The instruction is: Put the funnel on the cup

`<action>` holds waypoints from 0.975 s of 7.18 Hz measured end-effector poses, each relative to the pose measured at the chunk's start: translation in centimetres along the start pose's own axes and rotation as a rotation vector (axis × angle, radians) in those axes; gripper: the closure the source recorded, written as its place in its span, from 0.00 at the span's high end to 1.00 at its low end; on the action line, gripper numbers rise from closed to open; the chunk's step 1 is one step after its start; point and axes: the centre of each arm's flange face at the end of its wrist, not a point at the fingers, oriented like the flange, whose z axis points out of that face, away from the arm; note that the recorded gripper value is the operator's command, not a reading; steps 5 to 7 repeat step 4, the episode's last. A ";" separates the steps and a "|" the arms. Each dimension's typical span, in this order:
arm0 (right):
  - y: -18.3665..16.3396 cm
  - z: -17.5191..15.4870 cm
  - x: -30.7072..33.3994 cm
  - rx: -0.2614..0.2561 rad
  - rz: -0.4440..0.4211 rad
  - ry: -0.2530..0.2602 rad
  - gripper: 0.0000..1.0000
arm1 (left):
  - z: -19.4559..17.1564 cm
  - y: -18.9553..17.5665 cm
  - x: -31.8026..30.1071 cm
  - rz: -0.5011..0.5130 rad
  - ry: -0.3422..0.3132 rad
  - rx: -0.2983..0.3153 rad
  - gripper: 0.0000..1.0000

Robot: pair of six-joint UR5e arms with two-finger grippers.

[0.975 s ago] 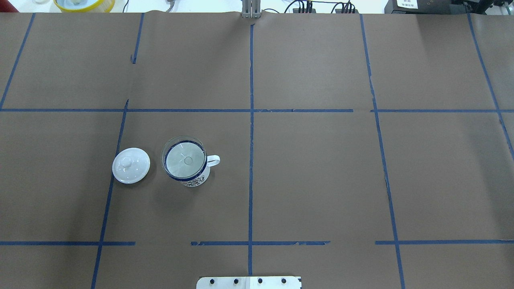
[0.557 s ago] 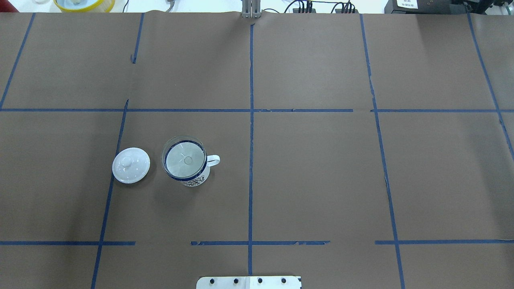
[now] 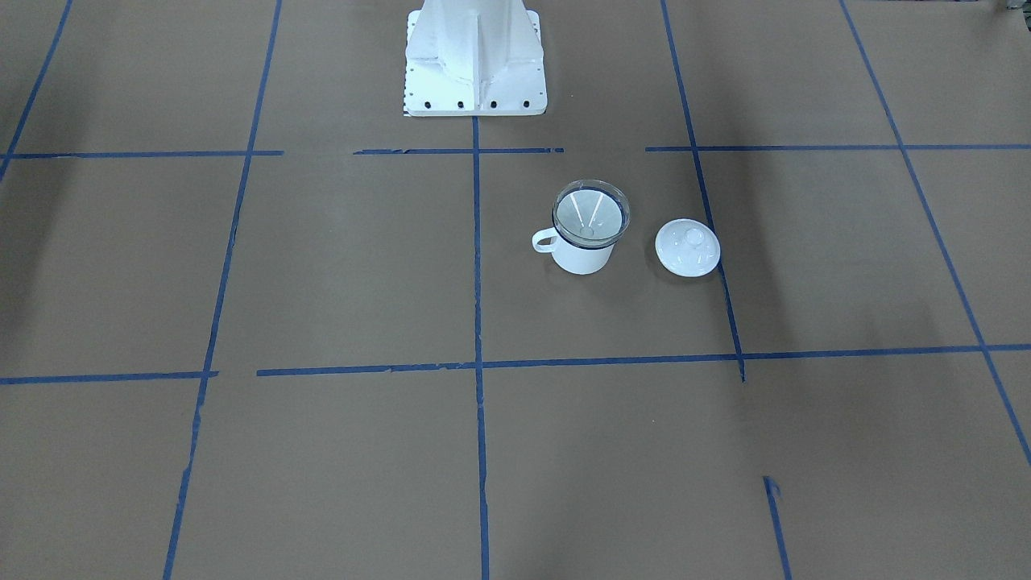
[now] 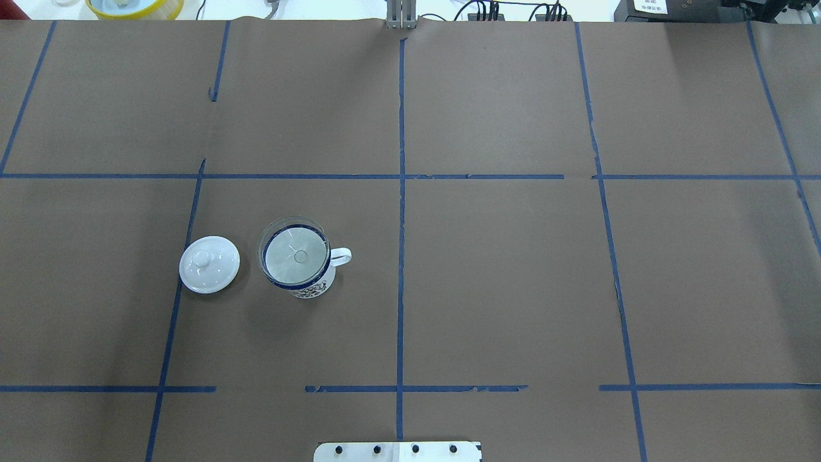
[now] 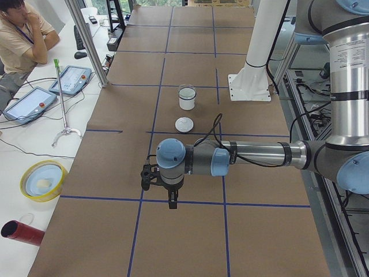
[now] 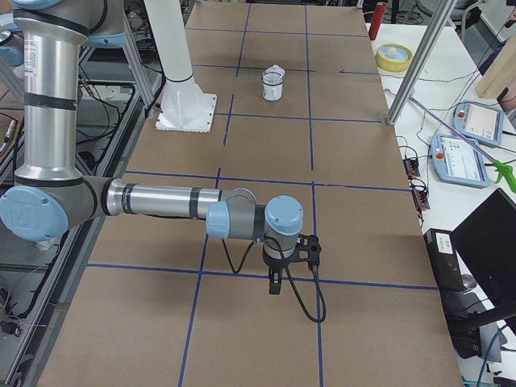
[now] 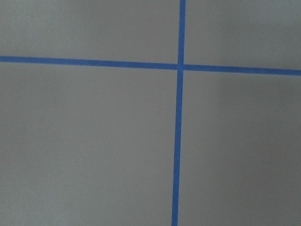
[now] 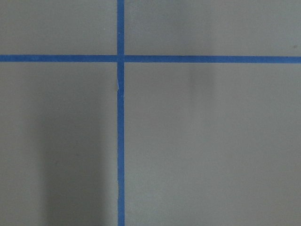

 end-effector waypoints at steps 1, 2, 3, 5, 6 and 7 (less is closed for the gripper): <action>0.0 0.0 0.0 0.000 0.000 0.000 1.00 | -0.8 0.0 0.7 -0.002 -0.003 -0.005 1.00; 0.0 0.0 0.0 0.000 0.000 0.000 1.00 | -1.6 0.1 1.4 0.016 -0.005 -0.006 1.00; 0.0 0.0 0.0 0.000 0.000 0.000 1.00 | -2.2 -0.1 1.9 0.053 -0.005 -0.001 1.00; 0.0 0.0 0.0 0.000 0.000 0.000 1.00 | -2.6 -0.6 2.3 0.080 -0.004 0.005 1.00; 0.0 0.0 0.0 0.000 0.000 0.000 1.00 | -2.6 -0.6 2.3 0.080 -0.004 0.005 1.00; 0.0 0.0 0.0 0.000 0.000 0.000 1.00 | -2.6 -0.6 2.3 0.080 -0.004 0.005 1.00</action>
